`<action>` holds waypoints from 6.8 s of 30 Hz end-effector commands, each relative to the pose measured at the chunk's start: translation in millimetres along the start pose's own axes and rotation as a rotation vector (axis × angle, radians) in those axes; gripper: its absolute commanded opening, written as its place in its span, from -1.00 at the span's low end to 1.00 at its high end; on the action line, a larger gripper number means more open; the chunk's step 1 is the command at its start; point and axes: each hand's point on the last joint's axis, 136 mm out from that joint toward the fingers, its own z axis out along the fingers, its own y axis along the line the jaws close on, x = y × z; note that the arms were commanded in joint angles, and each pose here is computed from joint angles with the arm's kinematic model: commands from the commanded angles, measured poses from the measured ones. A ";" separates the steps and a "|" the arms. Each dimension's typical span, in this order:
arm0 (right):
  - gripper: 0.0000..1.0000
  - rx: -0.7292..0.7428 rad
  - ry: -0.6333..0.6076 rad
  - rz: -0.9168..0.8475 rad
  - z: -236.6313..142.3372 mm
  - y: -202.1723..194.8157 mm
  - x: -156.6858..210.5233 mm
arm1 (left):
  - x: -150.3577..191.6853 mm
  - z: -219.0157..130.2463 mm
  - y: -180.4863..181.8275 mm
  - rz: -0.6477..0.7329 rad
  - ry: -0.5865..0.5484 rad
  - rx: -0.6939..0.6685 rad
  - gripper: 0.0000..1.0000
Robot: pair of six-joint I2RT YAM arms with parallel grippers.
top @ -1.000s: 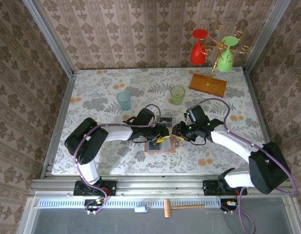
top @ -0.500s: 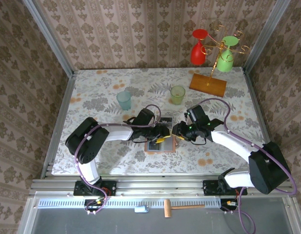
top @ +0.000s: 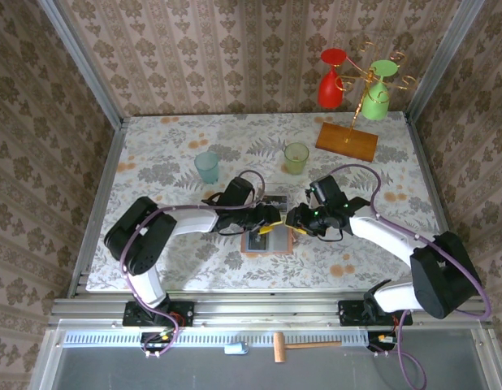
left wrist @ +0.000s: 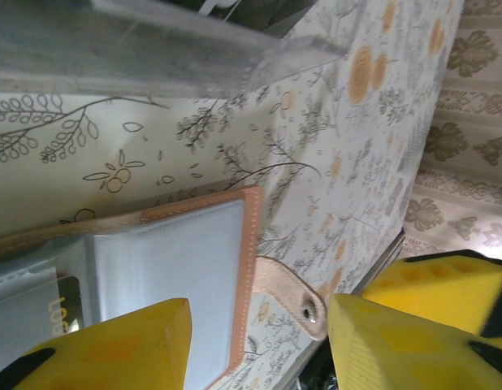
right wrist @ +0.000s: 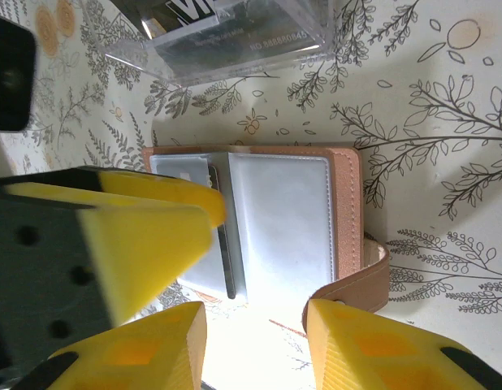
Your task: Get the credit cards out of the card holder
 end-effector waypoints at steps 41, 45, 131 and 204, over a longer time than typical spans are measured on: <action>-0.40 -0.030 0.163 -0.047 68.7 45.7 26.1 | 14.4 -51.4 62.3 -0.091 -0.108 -0.048 -0.57; -0.42 -0.027 0.176 -0.046 76.4 45.6 30.4 | 16.2 -49.2 66.5 -0.097 -0.099 -0.051 -0.62; -0.36 0.059 0.209 -0.102 79.4 42.0 32.6 | 15.4 -41.5 75.5 -0.119 -0.081 -0.048 -0.76; -0.34 0.063 0.193 -0.069 66.9 20.9 30.9 | 24.4 -38.5 69.2 -0.028 -0.021 -0.184 -0.85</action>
